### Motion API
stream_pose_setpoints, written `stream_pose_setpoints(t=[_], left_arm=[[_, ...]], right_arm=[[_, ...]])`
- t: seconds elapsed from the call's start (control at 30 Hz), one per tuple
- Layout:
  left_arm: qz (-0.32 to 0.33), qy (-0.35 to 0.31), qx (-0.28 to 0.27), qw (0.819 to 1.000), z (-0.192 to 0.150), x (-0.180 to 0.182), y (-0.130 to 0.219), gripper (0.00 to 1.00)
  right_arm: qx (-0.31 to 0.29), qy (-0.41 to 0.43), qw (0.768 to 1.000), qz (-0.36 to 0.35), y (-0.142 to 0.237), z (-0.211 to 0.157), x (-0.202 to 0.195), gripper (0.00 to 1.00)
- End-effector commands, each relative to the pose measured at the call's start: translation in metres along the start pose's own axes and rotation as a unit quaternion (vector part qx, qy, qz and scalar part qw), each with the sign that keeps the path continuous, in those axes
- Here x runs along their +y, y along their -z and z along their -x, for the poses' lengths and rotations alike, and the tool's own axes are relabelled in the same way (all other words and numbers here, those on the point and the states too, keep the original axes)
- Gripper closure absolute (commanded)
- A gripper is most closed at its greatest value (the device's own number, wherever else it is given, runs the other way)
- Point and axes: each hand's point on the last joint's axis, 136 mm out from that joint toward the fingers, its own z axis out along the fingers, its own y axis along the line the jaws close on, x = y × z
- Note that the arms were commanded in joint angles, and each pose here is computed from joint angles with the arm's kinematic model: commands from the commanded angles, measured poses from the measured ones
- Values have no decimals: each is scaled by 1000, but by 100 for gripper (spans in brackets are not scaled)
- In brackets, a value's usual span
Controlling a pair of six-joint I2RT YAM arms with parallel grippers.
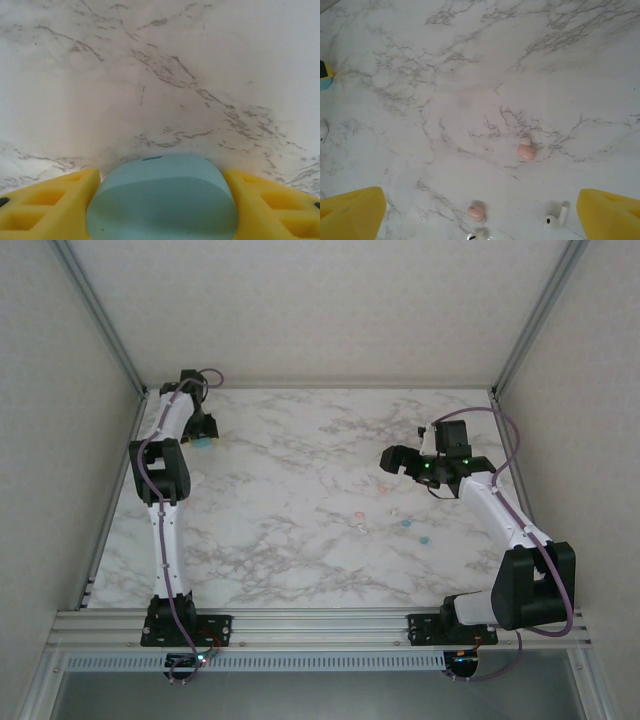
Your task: Insert wireless bluetooth earbuds into charging case
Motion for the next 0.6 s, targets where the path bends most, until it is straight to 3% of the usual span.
stream_pose_setpoints(t=[0.0, 0.23, 0.57], left_arm=[[-13, -6, 10, 1000, -3, -5, 3, 48], [-75, -43, 13, 996, -23, -49, 38, 50], [-117, -191, 40, 974, -132, -164, 73, 50]], right_arm=[[2, -5, 1000, -11, 3, -6, -3, 1], [0, -10, 1000, -8, -2, -7, -4, 1], [-34, -14, 997, -62, 2, -1, -24, 1]])
